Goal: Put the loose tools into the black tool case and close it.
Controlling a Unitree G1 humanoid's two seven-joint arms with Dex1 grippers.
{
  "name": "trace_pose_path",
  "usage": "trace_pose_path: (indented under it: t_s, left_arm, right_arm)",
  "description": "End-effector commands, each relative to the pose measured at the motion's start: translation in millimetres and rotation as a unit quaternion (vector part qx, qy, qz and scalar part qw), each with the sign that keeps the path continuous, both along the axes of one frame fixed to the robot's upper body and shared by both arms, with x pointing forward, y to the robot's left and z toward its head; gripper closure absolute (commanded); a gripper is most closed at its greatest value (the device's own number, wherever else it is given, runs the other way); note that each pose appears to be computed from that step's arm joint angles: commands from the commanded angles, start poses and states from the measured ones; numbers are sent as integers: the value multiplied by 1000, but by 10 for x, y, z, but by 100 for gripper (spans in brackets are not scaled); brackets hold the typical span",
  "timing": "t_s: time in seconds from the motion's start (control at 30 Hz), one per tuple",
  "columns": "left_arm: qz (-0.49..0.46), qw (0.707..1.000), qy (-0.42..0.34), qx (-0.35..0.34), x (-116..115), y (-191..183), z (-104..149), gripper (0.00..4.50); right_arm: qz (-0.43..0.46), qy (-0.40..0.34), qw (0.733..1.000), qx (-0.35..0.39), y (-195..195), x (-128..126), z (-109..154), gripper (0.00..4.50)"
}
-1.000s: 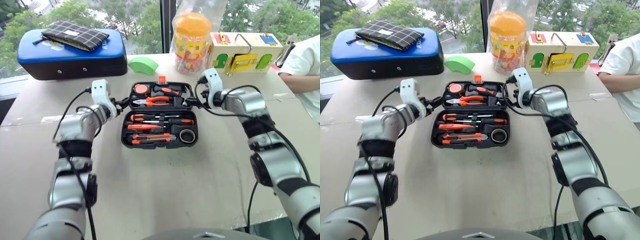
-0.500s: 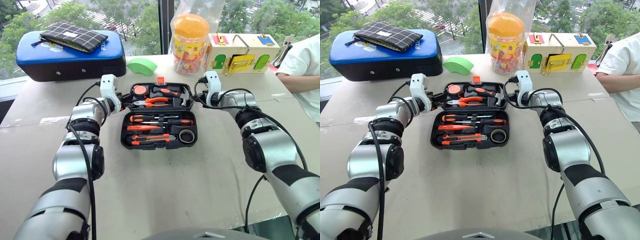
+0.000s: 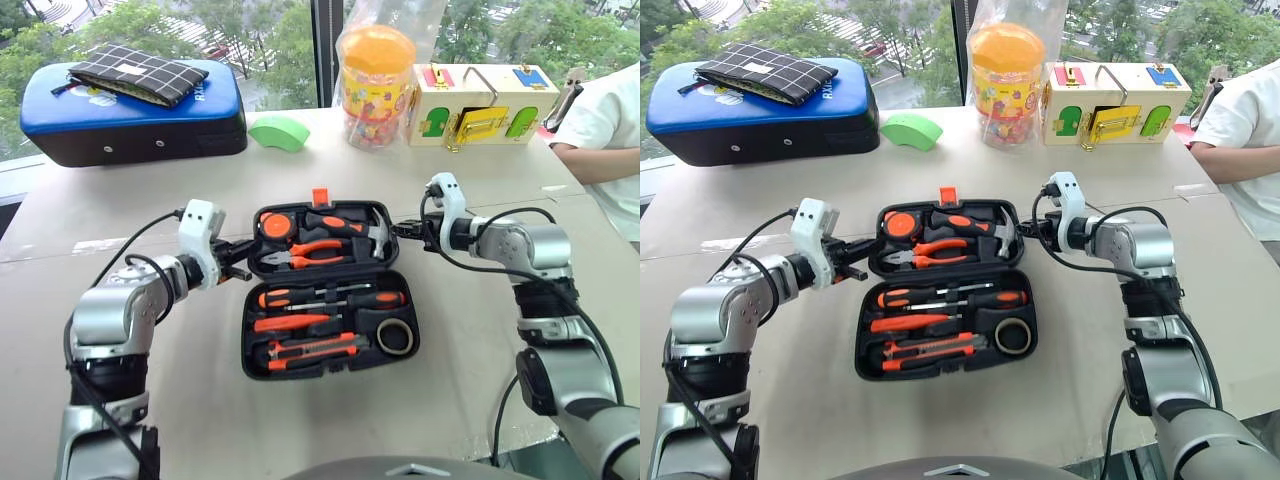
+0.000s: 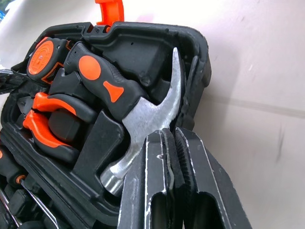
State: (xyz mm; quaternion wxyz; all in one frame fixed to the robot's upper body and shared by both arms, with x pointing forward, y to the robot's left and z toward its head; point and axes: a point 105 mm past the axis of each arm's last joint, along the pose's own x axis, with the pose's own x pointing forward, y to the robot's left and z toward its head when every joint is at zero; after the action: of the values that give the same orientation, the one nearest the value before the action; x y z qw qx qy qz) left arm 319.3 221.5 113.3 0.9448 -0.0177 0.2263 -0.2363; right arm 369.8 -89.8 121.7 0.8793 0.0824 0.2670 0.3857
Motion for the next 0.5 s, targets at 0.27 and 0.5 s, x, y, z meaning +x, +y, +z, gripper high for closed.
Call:
trace_pose_path:
  t_s: [0.27,0.5]
  left_arm:
    - [-17,1000,15,-10,-193,-169,-113,450]
    - [-11,1000,14,-11,-199,-172,-122,450]
  right_arm:
    - [-7,26,998,-65,-50,-101,-147,172]
    - [15,32,997,-62,-14,-247,-161,390]
